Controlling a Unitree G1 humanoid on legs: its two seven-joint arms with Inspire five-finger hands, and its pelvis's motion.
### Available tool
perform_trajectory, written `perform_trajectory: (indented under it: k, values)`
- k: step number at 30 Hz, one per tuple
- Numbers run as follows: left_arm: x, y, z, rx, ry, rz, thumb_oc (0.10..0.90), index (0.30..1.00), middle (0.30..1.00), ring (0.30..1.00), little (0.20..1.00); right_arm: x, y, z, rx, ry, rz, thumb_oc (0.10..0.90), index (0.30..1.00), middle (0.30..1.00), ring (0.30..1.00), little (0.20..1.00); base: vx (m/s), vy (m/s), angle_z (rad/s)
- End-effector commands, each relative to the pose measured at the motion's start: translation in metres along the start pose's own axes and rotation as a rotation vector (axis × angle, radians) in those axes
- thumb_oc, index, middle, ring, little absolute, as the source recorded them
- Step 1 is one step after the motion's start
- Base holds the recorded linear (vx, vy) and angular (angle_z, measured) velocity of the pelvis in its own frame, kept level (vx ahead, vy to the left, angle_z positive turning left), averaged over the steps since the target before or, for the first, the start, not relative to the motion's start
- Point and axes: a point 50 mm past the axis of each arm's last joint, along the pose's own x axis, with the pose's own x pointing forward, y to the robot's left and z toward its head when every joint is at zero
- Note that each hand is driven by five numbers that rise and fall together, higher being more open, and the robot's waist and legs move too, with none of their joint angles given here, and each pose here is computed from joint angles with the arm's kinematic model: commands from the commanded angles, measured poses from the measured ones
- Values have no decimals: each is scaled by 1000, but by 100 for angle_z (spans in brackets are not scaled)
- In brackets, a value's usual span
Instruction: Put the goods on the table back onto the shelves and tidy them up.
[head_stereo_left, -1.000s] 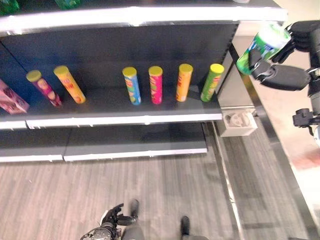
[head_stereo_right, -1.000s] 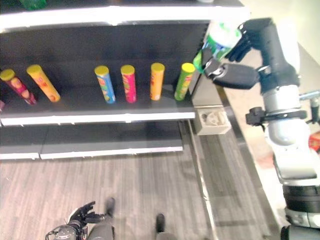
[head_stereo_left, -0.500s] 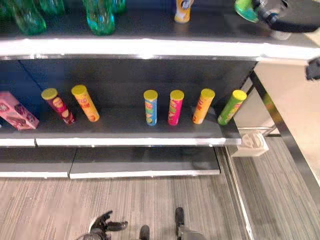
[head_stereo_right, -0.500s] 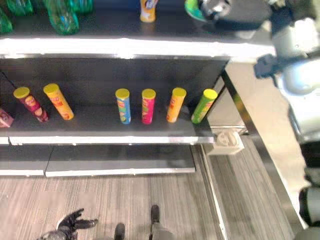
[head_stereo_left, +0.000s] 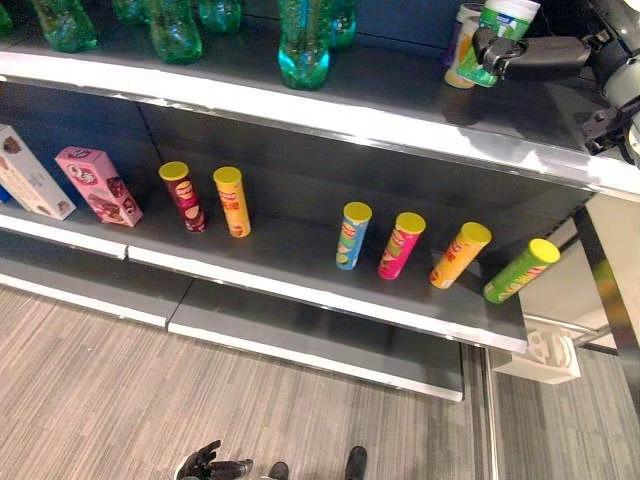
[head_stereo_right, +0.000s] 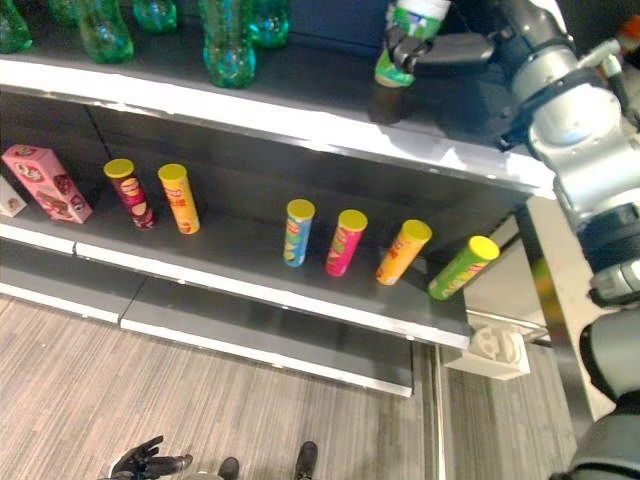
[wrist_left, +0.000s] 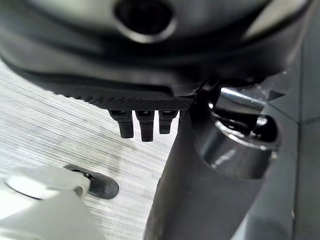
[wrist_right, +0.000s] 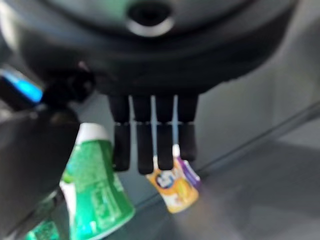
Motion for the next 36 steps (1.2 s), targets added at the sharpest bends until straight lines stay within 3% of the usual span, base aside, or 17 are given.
perform_trajectory:
  k: [1,10,21,36]
  values:
    - [0,32,6,12,-19,104,800,900,900,900,900,6,-48,27,31,-71,-236,400,300,300,300,300,37,-41,13]
    - [2,31,14,9,-41,114,800,900,900,900,900,9,-30,20,21,-53,-261,400,300,300,300,300,16,-12,10]
    - [0,28,7,43,-22,105,800,900,900,900,900,-3,1,37,-89,-196,-115,400,300,300,300,300,-2,2,-2]
    - [0,27,8,51,-28,105,800,900,900,900,900,-2,13,28,-143,-159,-79,400,300,300,300,300,-1,0,-2]
